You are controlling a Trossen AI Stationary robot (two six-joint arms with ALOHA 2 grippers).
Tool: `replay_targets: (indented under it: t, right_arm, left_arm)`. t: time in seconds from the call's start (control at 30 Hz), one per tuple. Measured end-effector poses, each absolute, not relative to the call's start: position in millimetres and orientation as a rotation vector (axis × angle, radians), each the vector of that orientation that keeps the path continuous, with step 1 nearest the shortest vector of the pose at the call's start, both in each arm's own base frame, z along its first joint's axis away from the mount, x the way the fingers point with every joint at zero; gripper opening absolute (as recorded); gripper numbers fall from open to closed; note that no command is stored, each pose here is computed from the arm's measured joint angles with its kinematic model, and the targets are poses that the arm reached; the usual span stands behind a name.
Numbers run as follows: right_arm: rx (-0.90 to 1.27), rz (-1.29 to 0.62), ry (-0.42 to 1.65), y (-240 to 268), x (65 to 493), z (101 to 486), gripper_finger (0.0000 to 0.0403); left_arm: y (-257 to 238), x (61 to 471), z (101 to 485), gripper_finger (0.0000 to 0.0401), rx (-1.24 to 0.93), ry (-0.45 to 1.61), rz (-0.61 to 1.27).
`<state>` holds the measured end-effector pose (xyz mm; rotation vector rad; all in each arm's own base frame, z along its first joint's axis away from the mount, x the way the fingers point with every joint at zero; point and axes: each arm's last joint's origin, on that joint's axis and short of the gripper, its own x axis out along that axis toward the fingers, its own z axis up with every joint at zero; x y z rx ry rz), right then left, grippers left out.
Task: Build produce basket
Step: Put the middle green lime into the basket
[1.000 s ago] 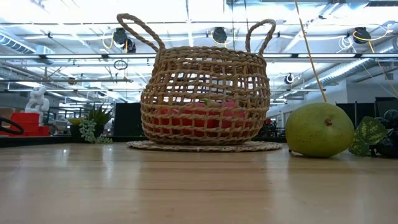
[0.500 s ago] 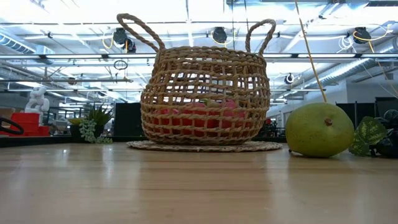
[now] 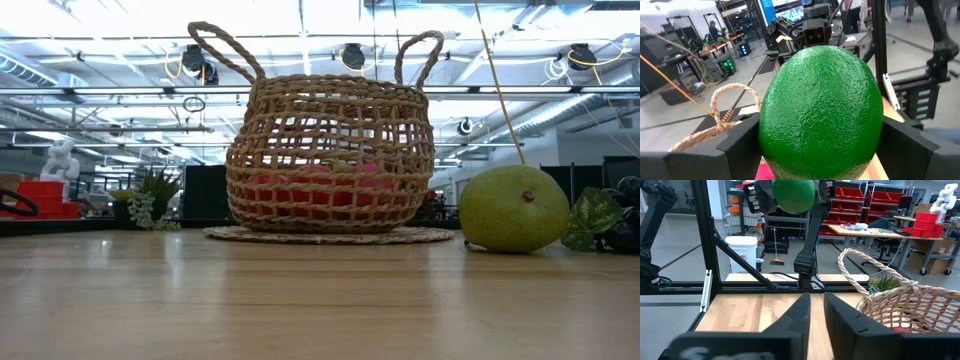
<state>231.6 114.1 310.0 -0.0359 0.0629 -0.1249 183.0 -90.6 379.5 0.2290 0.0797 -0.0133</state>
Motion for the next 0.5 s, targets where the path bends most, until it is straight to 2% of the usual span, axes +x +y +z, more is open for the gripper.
replay_targets:
  t: [0.2, 0.5]
  right_arm:
    - [-0.038, -0.124, 0.063, 114.1, 231.6, 309.9, 0.0006]
    - [-0.105, -0.093, 0.044, 121.0, 228.3, 312.5, 0.0001]
  left_arm:
    - [-83.5, 187.4, 383.4, 0.0324, 0.094, 0.078, 0.033]
    - [-54.6, 220.9, 413.5, 0.0324, 0.130, 0.198, 0.214]
